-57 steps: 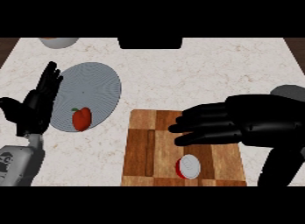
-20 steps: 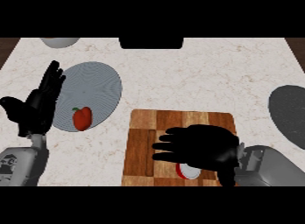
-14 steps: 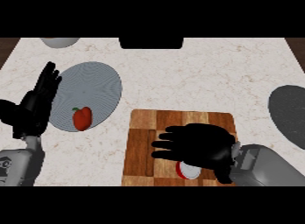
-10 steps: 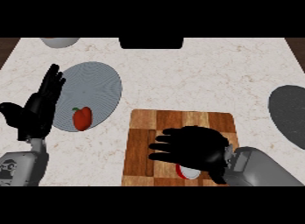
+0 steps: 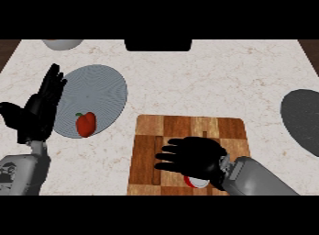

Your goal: Pick the can from the cutting board and place it in the pan

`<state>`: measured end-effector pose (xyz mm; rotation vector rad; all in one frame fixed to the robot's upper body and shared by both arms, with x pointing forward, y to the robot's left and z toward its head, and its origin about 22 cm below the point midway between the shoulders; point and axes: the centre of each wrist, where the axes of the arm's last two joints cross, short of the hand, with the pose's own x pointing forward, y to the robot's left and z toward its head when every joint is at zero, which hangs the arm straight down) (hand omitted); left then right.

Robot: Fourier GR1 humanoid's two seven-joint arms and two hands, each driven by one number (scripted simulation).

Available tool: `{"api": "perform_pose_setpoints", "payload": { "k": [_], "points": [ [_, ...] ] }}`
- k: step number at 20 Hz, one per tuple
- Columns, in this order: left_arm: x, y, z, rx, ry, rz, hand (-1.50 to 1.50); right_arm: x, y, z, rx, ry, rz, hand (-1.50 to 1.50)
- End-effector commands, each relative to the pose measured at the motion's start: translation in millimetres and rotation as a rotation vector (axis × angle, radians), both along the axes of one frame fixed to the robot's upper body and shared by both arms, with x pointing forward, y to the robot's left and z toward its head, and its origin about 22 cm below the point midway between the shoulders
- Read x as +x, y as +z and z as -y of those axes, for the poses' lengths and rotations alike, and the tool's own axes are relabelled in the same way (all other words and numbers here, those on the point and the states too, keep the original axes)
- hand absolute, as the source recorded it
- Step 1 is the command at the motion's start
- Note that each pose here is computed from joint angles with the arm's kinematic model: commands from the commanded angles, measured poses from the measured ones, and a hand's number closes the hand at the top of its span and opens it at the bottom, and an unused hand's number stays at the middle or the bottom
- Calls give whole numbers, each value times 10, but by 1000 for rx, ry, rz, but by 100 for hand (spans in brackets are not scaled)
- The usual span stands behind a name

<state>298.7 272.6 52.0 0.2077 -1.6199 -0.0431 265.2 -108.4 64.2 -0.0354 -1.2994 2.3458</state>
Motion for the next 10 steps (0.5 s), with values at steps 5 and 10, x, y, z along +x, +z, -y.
{"api": "perform_pose_setpoints", "payload": {
  "k": [5, 10],
  "points": [
    [-20, -21, -25, 3, 2, 3, 0, -137, -247, -125, -35, 131, -115, 150],
    [52, -70, 118, 3, -8, -11, 0, -91, -261, -170, -2, 173, -41, 150]
  ]
}}
